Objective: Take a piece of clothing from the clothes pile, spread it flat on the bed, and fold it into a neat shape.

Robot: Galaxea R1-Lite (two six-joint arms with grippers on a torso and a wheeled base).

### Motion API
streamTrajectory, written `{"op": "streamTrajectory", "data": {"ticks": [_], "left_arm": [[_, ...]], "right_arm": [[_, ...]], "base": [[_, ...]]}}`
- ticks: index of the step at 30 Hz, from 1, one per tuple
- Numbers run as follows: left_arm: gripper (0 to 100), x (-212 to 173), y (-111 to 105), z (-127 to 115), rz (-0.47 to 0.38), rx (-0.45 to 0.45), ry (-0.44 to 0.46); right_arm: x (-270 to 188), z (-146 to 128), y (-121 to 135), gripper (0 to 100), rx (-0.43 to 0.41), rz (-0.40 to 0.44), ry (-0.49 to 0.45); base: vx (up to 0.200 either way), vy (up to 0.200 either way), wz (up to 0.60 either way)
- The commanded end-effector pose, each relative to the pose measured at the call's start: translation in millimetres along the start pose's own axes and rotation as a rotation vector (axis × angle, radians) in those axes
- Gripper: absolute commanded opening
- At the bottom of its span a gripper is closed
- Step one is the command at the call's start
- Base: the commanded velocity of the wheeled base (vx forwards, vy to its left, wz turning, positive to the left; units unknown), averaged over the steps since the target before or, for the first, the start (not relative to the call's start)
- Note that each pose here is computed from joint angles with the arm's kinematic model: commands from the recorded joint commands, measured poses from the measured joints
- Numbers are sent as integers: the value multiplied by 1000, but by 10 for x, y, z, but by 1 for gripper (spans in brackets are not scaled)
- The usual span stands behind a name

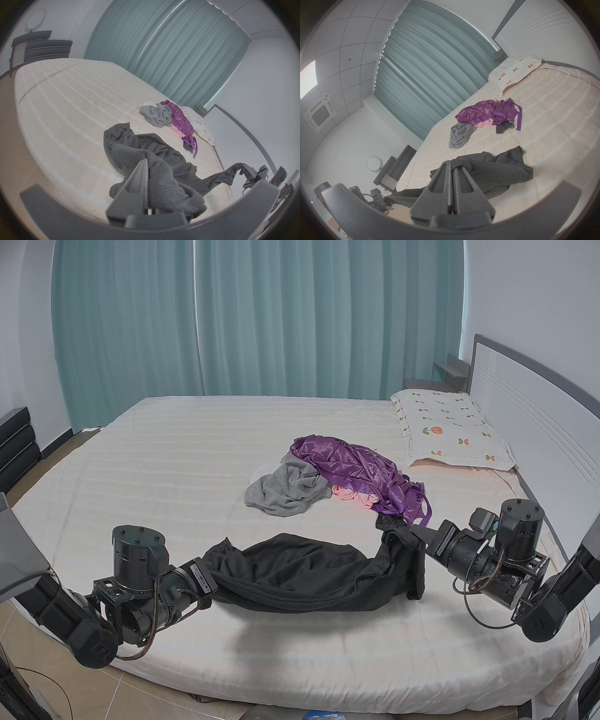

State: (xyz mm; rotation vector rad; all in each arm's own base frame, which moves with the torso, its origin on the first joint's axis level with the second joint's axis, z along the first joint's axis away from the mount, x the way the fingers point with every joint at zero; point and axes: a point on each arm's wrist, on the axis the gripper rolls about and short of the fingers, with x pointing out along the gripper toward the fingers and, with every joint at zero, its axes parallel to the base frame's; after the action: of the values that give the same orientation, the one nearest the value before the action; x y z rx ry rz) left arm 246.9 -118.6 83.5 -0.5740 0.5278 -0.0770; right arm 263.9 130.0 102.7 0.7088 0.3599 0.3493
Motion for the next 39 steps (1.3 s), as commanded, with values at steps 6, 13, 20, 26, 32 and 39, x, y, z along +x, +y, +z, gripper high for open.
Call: {"op": "streamTrajectory", "data": {"ticks": [6,13,20,26,32,39], "left_arm": [[0,5,-16,0,-12,-3,-10],[0,-7,-42,51,-50,-73,-6],[0,-14,-43,78,-55,-79,-12],[0,-61,-63,120,-69,-82,-28],[0,-45,-40,109,-60,-82,-22],[0,-85,-52,152,-70,-87,-39]], "right_arm": [[2,-14,-6,0,0,-2,6],[3,-24,-15,0,0,-5,10],[-5,5,-12,0,1,-3,-3],[11,15,-15,0,2,-2,-9],[30,7,-41,0,2,-9,-5],[38,58,-51,0,13,-8,-28]], "base": [[0,0,0],[0,86,0],[0,200,0],[0,200,0],[0,200,0],[0,200,0]]}}
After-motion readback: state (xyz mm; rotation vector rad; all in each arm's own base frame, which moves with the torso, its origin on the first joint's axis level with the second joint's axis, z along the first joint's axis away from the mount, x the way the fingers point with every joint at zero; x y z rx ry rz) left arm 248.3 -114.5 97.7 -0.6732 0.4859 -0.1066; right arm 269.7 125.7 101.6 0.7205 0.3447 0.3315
